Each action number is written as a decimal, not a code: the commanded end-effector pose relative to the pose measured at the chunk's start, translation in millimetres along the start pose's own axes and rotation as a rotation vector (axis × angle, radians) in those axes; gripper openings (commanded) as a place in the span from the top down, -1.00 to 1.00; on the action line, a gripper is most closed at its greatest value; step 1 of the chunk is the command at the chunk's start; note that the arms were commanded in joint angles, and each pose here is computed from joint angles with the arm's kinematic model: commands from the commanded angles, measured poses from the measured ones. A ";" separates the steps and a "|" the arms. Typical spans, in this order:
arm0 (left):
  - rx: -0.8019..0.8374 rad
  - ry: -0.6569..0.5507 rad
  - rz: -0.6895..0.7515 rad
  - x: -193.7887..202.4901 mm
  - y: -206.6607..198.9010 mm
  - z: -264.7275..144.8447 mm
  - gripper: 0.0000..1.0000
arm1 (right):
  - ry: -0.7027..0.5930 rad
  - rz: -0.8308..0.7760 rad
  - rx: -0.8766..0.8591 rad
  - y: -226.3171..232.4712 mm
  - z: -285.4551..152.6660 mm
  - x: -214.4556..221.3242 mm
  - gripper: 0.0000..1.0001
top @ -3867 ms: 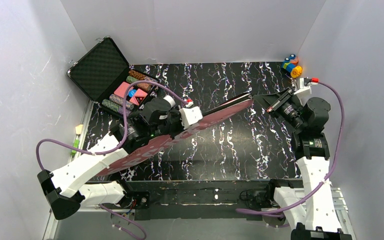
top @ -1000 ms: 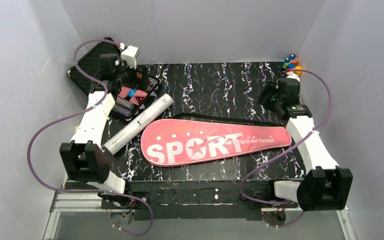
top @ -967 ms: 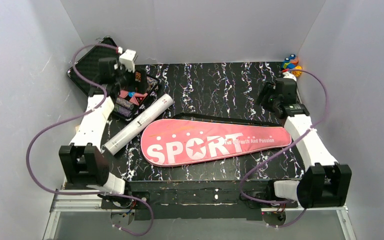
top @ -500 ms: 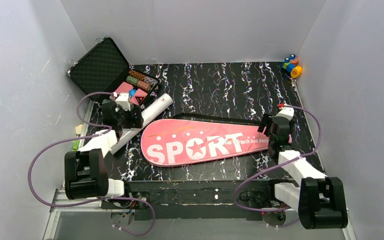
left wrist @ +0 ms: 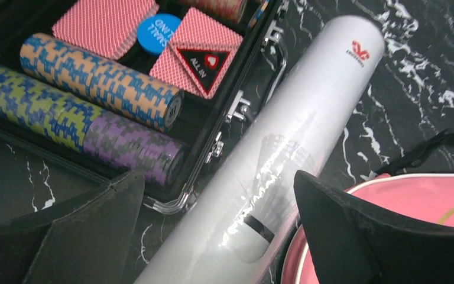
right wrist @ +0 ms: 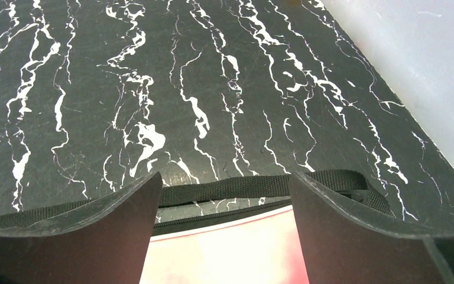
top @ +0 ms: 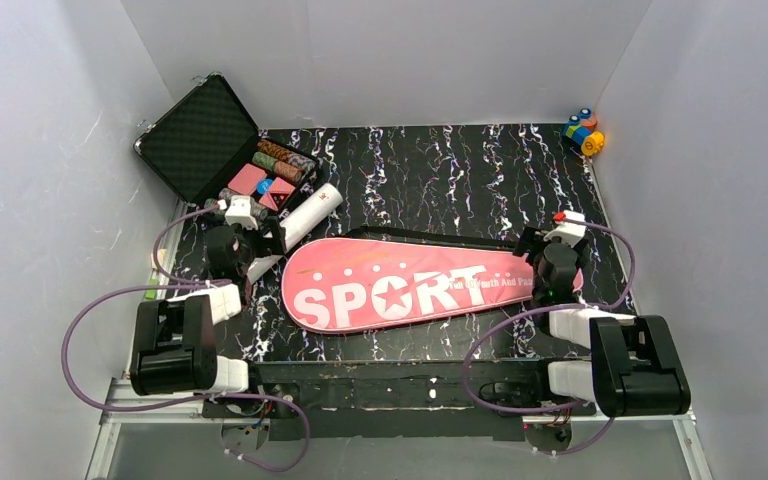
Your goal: Pack up the badminton gear
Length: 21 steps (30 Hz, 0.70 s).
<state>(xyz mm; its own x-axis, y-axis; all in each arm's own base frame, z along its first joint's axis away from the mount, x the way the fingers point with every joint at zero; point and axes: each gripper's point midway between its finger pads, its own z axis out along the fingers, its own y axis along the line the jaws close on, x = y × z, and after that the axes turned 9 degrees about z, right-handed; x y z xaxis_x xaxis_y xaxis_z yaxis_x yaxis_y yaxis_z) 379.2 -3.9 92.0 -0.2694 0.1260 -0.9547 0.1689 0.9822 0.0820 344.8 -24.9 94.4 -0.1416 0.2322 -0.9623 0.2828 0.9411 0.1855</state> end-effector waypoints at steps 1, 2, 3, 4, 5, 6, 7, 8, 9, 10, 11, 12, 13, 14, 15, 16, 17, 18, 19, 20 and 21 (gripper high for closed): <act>-0.019 -0.169 0.008 -17.6 0.6 -1.9 -0.97 | -0.156 0.025 -0.052 6.2 -3.6 -24.8 -0.75; -0.027 -0.178 0.005 -12.9 0.8 -2.8 -0.97 | -0.174 0.026 -0.065 6.6 -5.3 -23.7 -0.75; -0.011 -0.197 0.018 -10.5 -2.8 -3.1 -0.97 | -0.195 0.011 -0.081 8.0 -7.1 -24.5 -0.75; 0.016 -0.217 0.036 -11.3 -7.8 -3.5 -0.97 | -0.197 -0.001 -0.086 9.4 -7.3 -23.6 -0.75; 0.037 -0.199 0.044 -9.3 -10.9 -2.7 -0.97 | -0.178 -0.010 -0.091 11.2 -6.6 -20.2 -0.75; 0.042 -0.163 0.039 -5.3 -11.8 -0.1 -0.97 | -0.166 -0.013 -0.092 13.8 -3.1 -21.5 -0.75; 0.040 -0.161 0.040 -6.1 -11.5 3.1 -0.96 | -0.134 -0.015 -0.084 14.7 2.0 -19.6 -0.76; 0.035 -0.175 0.044 -8.6 -11.2 3.9 -0.96 | -0.102 -0.009 -0.062 12.2 9.8 -19.7 -0.76; 0.036 -0.164 0.041 -8.0 -11.3 3.8 -0.97 | -0.065 0.007 -0.058 8.5 17.0 -17.4 -0.76; 0.037 -0.152 0.037 -5.6 -11.7 3.6 -0.97 | -0.036 0.033 -0.073 3.2 20.6 -15.4 -0.76; 0.037 -0.165 0.041 -6.9 -11.8 3.3 -0.97 | -0.018 0.046 -0.076 1.1 20.8 -13.4 -0.76; 0.035 -0.177 0.044 -8.7 -11.6 2.6 -0.97 | -0.015 0.047 -0.077 0.8 20.2 -13.0 -0.77; 0.039 -0.173 0.043 -8.7 -12.8 1.3 -0.97 | -0.022 0.047 -0.080 1.0 19.8 -13.8 -0.77; 0.038 -0.170 0.043 -8.0 -12.4 1.4 -0.97 | -0.027 0.046 -0.083 1.1 18.6 -14.5 -0.77; 0.037 -0.174 0.044 -8.2 -12.4 1.9 -0.97 | -0.030 0.048 -0.088 1.8 17.3 -14.9 -0.77; 0.037 -0.179 0.045 -8.8 -12.5 1.5 -0.97 | -0.031 0.047 -0.089 1.4 16.4 -13.9 -0.77; 0.037 -0.173 0.043 -8.3 -12.1 1.4 -0.96 | -0.035 0.047 -0.089 1.4 16.4 -15.2 -0.77; 0.038 -0.172 0.043 -8.1 -12.5 1.4 -0.97 | -0.036 0.046 -0.089 1.4 16.5 -15.2 -0.78; 0.037 -0.178 0.044 -8.6 -12.4 1.2 -0.97 | -0.038 0.045 -0.087 1.2 16.9 -15.7 -0.78; 0.037 -0.181 0.046 -9.0 -12.6 1.2 -0.97 | -0.040 0.044 -0.088 1.0 16.7 -15.7 -0.78; 0.039 -0.177 0.044 -8.6 -12.8 0.9 -0.97 | -0.039 0.044 -0.087 1.0 16.8 -15.6 -0.78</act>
<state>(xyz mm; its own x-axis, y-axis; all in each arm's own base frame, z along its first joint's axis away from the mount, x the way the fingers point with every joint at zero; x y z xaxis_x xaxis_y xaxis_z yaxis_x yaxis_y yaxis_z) 376.6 -15.3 85.1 -0.1418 0.1210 -0.9825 0.2031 0.9749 0.0907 361.1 -34.3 96.0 -0.1268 0.2610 -0.9570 0.2257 0.9470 0.2284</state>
